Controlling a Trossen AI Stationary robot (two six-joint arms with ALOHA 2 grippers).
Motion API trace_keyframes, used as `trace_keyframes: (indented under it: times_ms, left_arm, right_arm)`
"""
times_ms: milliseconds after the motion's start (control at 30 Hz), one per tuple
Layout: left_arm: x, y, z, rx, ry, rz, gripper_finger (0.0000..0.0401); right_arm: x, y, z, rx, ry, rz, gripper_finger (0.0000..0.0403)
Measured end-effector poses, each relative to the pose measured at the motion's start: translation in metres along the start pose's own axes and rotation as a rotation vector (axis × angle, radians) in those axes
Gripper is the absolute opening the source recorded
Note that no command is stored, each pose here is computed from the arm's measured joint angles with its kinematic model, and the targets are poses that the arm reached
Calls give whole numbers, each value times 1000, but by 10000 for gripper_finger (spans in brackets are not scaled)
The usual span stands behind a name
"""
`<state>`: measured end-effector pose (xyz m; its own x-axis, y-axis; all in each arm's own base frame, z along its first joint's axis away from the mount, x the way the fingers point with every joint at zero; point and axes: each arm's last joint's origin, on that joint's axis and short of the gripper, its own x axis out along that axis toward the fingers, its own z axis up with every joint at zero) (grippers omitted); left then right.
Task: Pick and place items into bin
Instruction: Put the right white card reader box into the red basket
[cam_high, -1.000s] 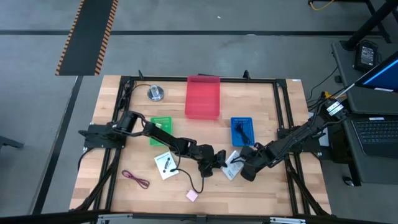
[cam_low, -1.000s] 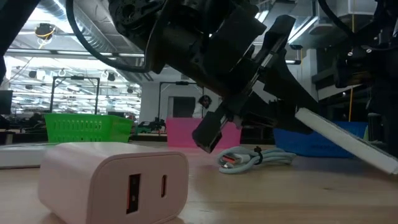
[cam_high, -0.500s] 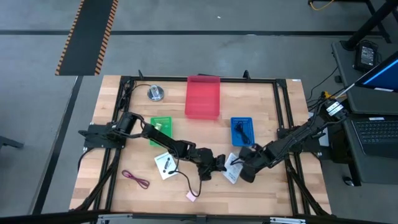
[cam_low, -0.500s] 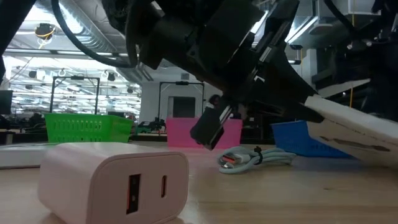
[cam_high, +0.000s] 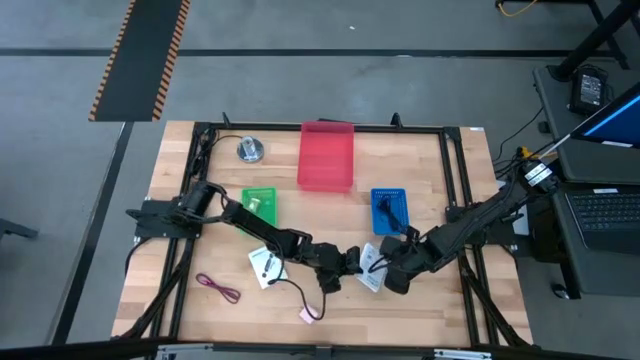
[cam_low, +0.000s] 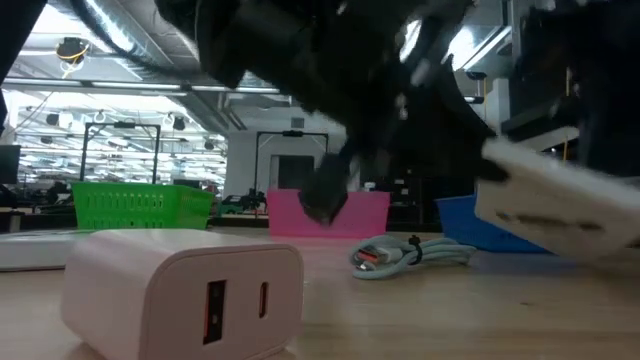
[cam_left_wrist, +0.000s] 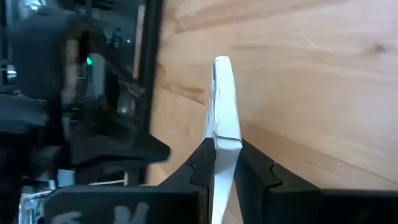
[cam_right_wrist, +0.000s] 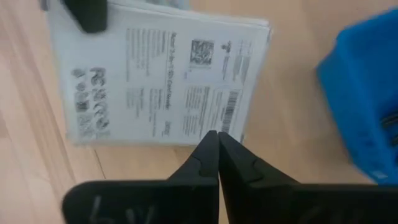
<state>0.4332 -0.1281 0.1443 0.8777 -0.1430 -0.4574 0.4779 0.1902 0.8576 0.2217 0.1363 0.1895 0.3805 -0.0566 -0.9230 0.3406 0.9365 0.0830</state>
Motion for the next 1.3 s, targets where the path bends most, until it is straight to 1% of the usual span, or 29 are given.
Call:
trace_keyframes:
  times_ms: [167, 267, 333, 433, 500, 600, 667, 800, 933, 1000, 1100, 1200, 1300]
  left_arm:
    - [-22, 23, 6, -64, 14, 21, 33]
    - [-38, 39, 13, -89, 25, 52, 33]
    - [-48, 49, 15, -104, 40, 81, 33]
    - [-65, 62, 16, -149, 75, 103, 32]
    - [-78, 70, 14, -193, 106, 97, 32]
    - [-93, 79, 8, -274, 161, 94, 32]
    - [-101, 80, 3, -311, 207, 96, 32]
    - [-111, 81, -9, -326, 305, 149, 32]
    - [-120, 80, -26, -346, 442, 206, 32]
    - [-123, 82, -35, -366, 483, 227, 32]
    - [-128, 86, -47, -382, 553, 252, 32]
    - [-129, 90, -63, -394, 632, 285, 32]
    - [-132, 94, -84, -444, 699, 321, 32]
  right_arm:
    - [-17, 9, 9, -111, -73, -34, 0]
    - [-29, 17, 9, -203, -149, -52, 0]
    - [-39, 19, 8, -242, -202, -50, 0]
    - [-55, 18, 2, -263, -288, -55, 0]
    - [-64, 15, -4, -268, -341, -57, 0]
    - [-70, 10, -13, -280, -410, -72, 0]
    - [-69, 7, -18, -276, -465, -92, 0]
    - [-54, 0, -29, -280, -515, -138, 0]
    - [-36, -5, -37, -261, -540, -129, 0]
    - [-29, -6, -40, -235, -584, -124, 0]
    - [-22, -10, -42, -216, -675, -166, 0]
    - [-20, -13, -42, -227, -747, -220, 0]
    - [-19, -14, -42, -239, -802, -278, 0]
